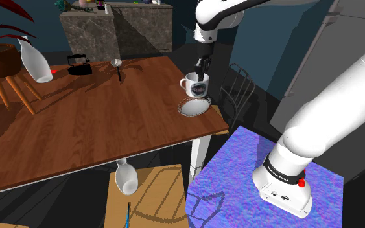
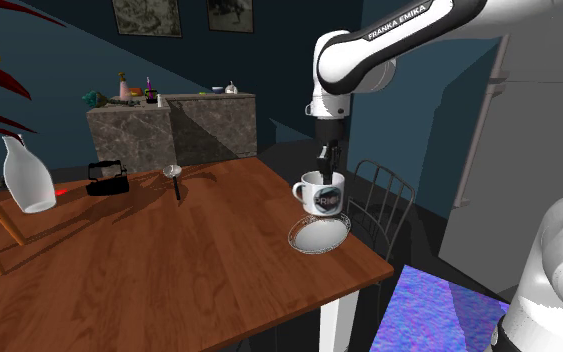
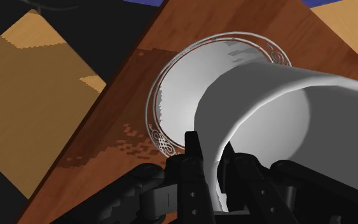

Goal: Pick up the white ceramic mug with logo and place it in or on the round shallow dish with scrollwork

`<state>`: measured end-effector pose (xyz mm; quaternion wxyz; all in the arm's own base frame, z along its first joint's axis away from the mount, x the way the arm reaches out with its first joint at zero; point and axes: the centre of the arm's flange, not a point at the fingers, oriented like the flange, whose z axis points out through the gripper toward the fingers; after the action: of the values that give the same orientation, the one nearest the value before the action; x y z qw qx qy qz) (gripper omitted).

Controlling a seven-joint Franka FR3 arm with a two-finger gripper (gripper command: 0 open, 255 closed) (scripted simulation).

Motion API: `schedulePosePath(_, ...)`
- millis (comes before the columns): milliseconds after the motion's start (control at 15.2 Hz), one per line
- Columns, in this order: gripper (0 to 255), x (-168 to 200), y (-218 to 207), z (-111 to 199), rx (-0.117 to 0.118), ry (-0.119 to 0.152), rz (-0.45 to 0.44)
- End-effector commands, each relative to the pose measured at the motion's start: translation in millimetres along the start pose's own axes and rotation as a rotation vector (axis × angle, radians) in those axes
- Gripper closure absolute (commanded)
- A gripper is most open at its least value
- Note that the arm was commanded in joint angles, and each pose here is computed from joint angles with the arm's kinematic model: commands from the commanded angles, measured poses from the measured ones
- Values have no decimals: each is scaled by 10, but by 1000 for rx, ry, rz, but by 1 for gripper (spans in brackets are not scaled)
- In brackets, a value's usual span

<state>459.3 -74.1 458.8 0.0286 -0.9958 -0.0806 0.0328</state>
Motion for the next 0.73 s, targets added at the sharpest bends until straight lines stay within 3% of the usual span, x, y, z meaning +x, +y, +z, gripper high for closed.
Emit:
schedulePosePath(0,255,-2,8,101,0,0,0)
schedulePosePath(660,255,30,40,627,0,0,0)
